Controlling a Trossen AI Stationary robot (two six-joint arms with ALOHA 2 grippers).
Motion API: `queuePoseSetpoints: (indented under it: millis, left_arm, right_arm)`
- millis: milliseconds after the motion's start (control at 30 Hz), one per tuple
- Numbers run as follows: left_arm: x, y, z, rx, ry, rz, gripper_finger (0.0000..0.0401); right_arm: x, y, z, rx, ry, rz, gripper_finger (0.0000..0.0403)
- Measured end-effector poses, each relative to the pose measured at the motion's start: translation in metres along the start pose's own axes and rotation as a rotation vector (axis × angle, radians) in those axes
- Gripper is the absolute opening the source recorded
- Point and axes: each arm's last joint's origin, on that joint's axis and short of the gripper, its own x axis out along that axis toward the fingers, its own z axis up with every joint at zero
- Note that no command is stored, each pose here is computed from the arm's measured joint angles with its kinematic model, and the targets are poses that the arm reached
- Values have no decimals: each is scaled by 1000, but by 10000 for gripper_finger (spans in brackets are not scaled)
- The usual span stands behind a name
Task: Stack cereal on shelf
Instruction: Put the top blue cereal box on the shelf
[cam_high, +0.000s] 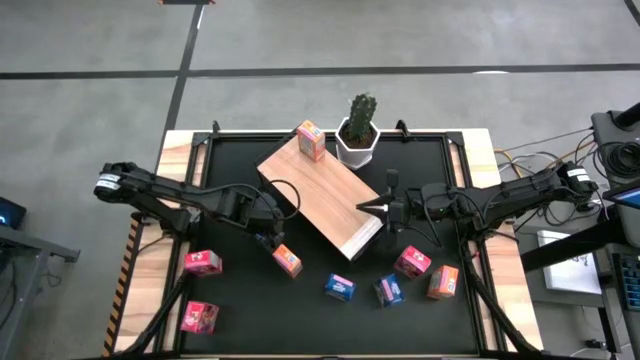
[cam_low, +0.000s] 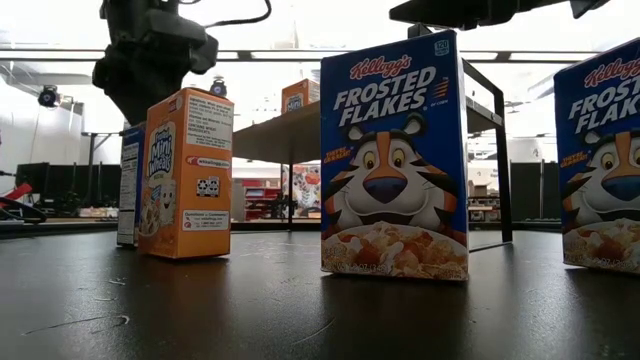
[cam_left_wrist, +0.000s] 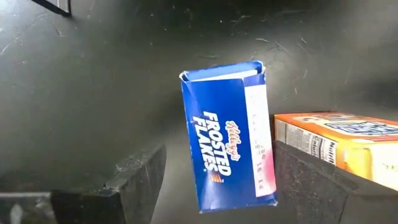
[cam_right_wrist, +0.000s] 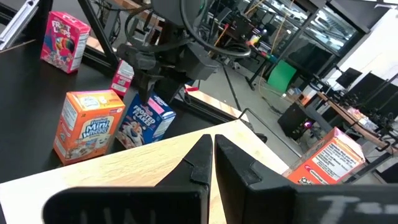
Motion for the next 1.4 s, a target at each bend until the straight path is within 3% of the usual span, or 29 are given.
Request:
queuePoseSetpoints:
  millis: [633,733,867,1000,1167,1400]
  left_arm:
    - [2,-4,-3,24,40,-55,142]
    - [-7,-2,-4,33,111,-53,134]
    - [-38,-3,1,68,108,-28,131]
    - [-82,-7,14,167,30,-100,131]
    - [-137,-10,30,396,-149,-240,130]
    - [-177,-3,49,667,-405,-245,130]
  right_arm:
    - [0,0,0,25,-4,0,9]
    - [0,0,0,26,-4,0,9]
    - [0,0,0,32,3,3,9]
    - [0,0,-1,32,5,4,9]
    - [0,1,-1,30,10,6,9]
    - [0,1,-1,26,10,6,9]
